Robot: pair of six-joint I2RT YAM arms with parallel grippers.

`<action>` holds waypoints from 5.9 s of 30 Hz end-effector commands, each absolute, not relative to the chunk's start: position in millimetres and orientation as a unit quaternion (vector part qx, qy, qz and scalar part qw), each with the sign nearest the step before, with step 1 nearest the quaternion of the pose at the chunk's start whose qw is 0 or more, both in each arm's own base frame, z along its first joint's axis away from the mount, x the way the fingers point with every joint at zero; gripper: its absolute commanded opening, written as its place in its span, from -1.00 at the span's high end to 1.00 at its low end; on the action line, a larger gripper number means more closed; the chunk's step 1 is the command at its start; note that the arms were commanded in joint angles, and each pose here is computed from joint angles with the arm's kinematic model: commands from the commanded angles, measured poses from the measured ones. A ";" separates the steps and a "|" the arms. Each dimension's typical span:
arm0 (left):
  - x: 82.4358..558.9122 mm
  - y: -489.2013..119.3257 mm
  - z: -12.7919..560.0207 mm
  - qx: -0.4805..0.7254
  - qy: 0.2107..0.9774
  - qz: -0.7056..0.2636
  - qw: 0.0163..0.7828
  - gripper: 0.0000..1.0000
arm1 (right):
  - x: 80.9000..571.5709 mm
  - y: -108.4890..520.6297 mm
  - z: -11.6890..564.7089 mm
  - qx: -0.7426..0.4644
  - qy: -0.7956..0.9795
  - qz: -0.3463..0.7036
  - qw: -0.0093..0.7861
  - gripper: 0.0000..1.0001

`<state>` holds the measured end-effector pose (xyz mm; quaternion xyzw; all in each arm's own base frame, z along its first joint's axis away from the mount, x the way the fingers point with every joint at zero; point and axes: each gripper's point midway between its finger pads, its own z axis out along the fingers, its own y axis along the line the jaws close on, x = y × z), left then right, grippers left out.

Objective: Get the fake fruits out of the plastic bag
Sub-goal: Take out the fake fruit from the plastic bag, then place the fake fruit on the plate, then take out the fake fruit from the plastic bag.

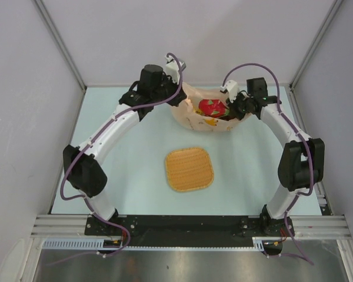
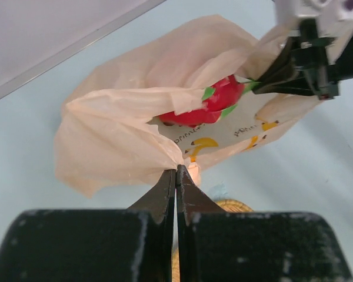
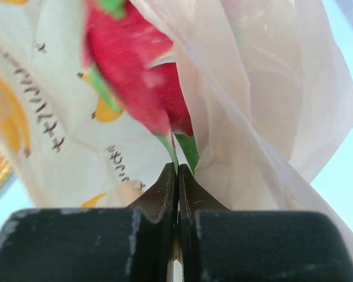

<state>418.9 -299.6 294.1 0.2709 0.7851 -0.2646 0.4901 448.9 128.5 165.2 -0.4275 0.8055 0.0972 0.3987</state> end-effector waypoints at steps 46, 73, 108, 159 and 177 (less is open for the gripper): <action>426.9 -290.4 258.9 0.321 0.775 -0.309 0.449 1.00 | 270.0 269.2 135.0 -0.692 0.568 0.167 0.413 1.00; 409.3 -306.7 274.3 0.323 0.755 -0.370 0.434 1.00 | 307.1 202.7 168.7 -0.492 0.736 0.144 0.442 -0.42; 322.6 -298.5 274.2 0.363 0.725 -0.435 0.391 1.00 | 356.9 74.6 142.6 -0.319 0.827 -0.014 0.463 -0.32; 328.7 -222.5 224.9 0.360 0.820 -0.281 0.345 1.00 | 462.8 271.4 115.1 -0.444 0.742 0.153 0.479 -0.57; 330.7 -228.9 230.1 0.360 0.813 -0.297 0.349 1.00 | 452.7 261.2 65.6 -0.459 0.789 0.132 0.386 -0.65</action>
